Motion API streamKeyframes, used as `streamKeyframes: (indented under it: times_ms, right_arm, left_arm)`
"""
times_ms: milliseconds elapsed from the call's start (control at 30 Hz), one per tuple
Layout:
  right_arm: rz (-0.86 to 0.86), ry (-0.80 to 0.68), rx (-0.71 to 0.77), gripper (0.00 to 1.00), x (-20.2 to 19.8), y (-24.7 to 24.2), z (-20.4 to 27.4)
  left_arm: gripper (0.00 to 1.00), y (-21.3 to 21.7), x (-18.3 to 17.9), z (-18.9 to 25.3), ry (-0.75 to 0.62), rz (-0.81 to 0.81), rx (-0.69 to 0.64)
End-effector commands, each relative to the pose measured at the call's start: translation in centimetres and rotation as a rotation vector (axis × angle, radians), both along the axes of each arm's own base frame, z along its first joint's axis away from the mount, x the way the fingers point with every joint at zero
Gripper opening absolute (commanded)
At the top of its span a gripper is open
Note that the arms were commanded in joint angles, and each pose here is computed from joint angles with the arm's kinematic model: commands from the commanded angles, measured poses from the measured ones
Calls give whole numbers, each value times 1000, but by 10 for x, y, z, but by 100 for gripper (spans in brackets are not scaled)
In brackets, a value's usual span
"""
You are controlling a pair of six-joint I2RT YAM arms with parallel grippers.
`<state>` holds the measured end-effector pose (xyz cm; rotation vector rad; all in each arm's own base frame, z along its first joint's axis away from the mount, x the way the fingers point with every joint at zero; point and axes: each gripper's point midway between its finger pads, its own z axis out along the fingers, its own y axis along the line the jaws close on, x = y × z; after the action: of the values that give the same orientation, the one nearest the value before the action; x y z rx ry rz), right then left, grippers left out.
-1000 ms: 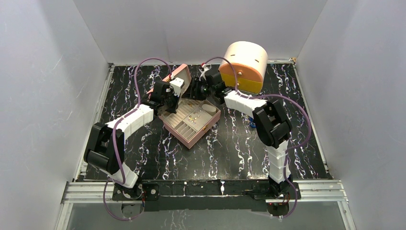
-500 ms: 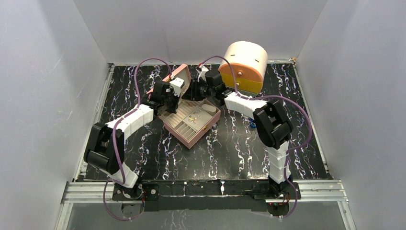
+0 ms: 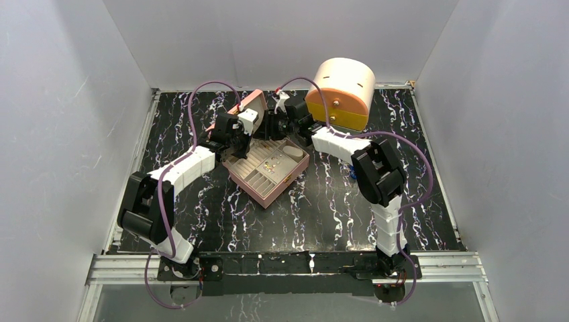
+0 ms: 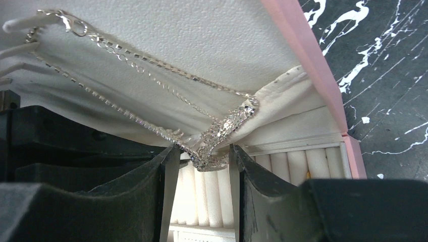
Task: Organize the mixed jewelry
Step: Adjust the jewelry in the jewelry box.
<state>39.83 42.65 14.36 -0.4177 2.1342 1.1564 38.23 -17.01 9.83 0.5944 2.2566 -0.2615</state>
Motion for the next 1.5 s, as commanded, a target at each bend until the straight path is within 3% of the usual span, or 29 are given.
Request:
streamKeyframes:
  times_ms: [0, 267, 667, 867, 1200, 1467]
  right_arm:
    - [-43, -52, 13, 51, 8, 1, 22]
    - [-5, 9, 38, 49, 0, 9, 15]
    - [36, 40, 118, 19, -2, 26, 38]
    - [34, 0, 177, 18, 3, 32, 68]
    - [-6, 11, 139, 21, 18, 35, 48]
    - [54, -37, 202, 22, 17, 45, 63]
  left_arm:
    - [0, 2, -8, 10, 5, 2, -33]
    - [0, 2, -7, 12, 1, 4, -34]
    - [0, -1, -8, 14, -7, -17, -44]
    - [0, 1, -10, 15, -15, -27, -35]
    - [0, -2, -11, 17, -26, -42, -50]
    - [0, -5, -14, 18, -26, -62, -59]
